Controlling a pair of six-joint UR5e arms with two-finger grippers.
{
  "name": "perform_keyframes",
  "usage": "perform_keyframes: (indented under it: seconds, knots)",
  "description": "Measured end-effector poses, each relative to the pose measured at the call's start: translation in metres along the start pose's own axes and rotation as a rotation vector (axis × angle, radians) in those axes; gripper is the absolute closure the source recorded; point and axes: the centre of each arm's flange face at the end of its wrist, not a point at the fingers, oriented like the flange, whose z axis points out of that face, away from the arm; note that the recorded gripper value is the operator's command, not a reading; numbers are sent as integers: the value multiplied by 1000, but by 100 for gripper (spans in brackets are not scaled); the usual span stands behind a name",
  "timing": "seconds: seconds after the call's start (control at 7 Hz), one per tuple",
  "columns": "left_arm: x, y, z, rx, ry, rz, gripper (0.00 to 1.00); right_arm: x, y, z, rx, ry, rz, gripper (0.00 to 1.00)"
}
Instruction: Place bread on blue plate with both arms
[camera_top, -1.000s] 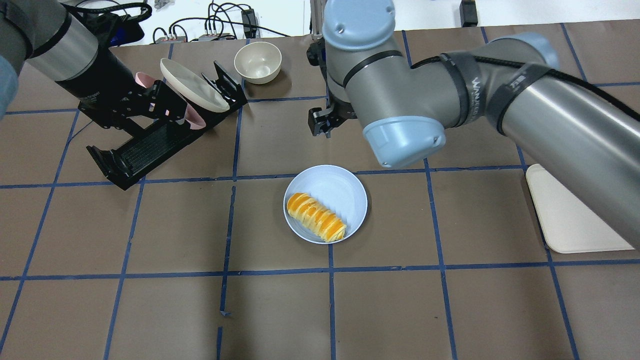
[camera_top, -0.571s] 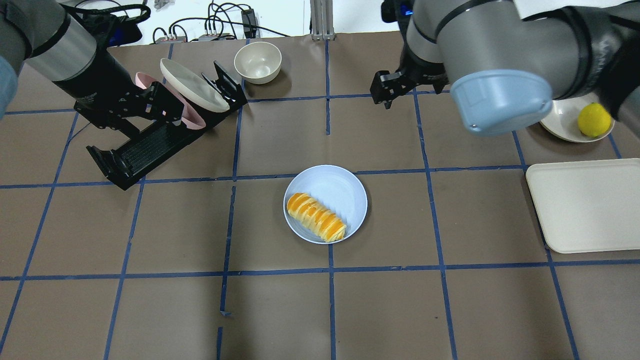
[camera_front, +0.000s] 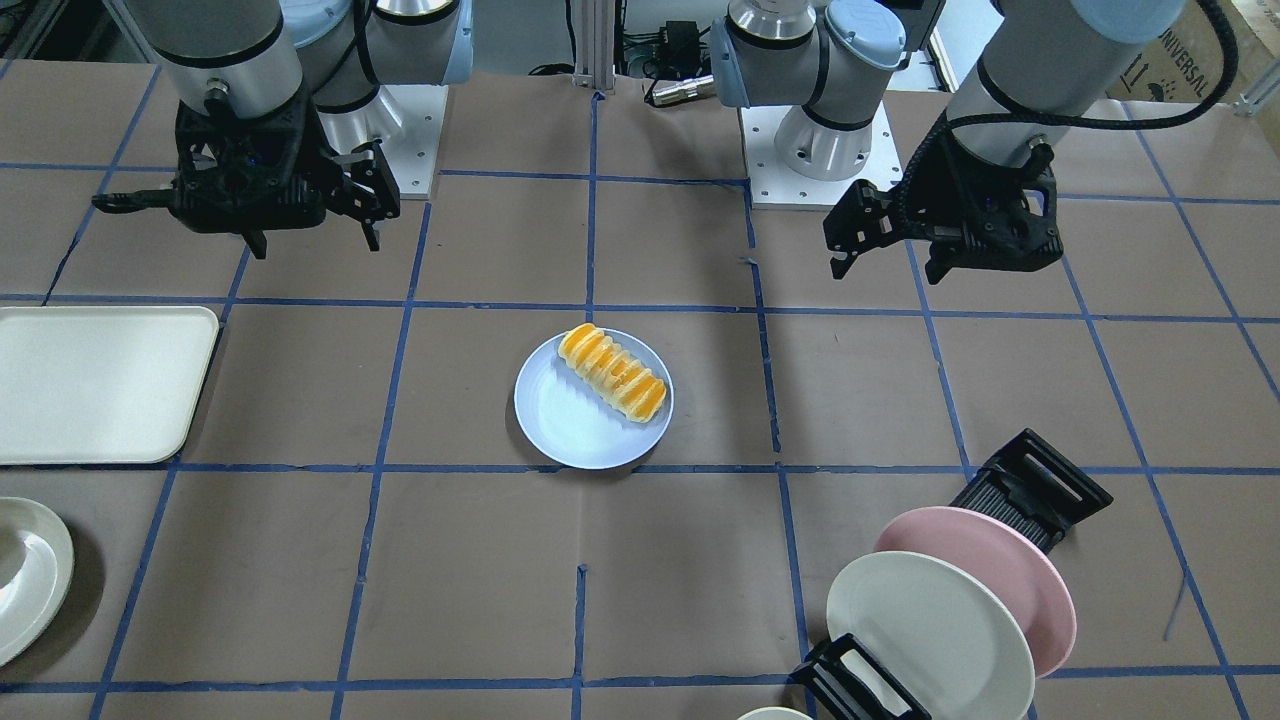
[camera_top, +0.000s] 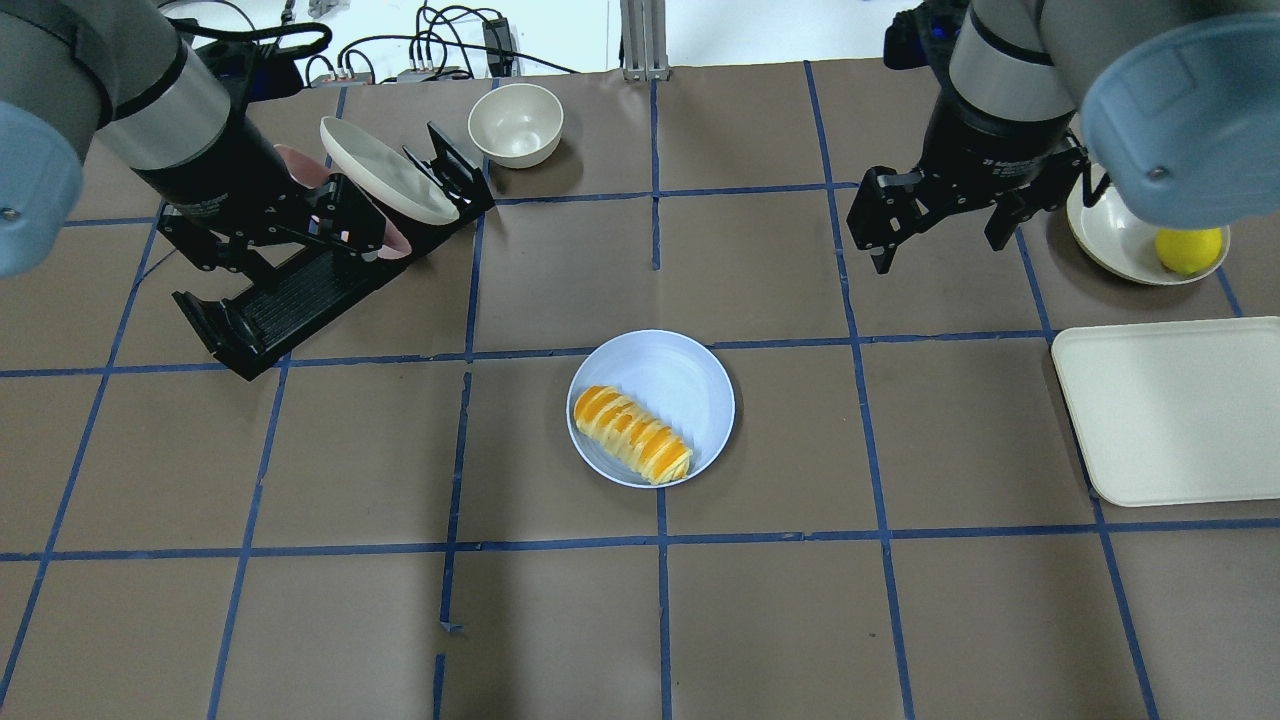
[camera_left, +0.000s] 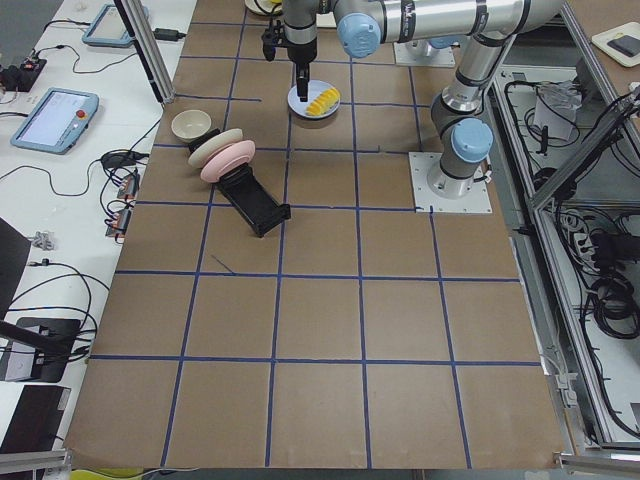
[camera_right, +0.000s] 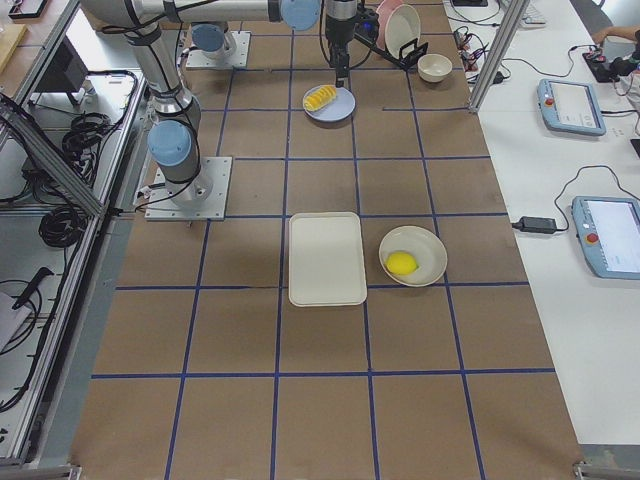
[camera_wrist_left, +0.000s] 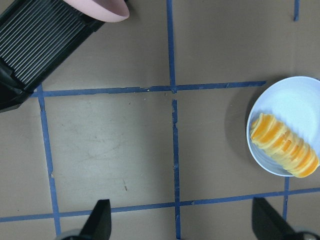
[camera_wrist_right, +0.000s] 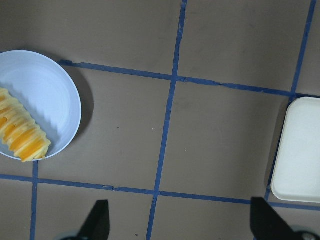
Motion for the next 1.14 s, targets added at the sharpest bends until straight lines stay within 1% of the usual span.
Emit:
perform_keyframes:
  seconds: [0.43, 0.71, 1.14]
  knots:
    - [12, 7, -1, 4, -3, -5, 0, 29, 9, -5, -11, -3, 41, 0]
    - [12, 8, -2, 5, -4, -10, 0, 30, 16, -10, -16, -6, 47, 0]
    - [12, 6, -3, 16, -3, -13, 0, 31, 18, -10, -20, -6, 48, 0]
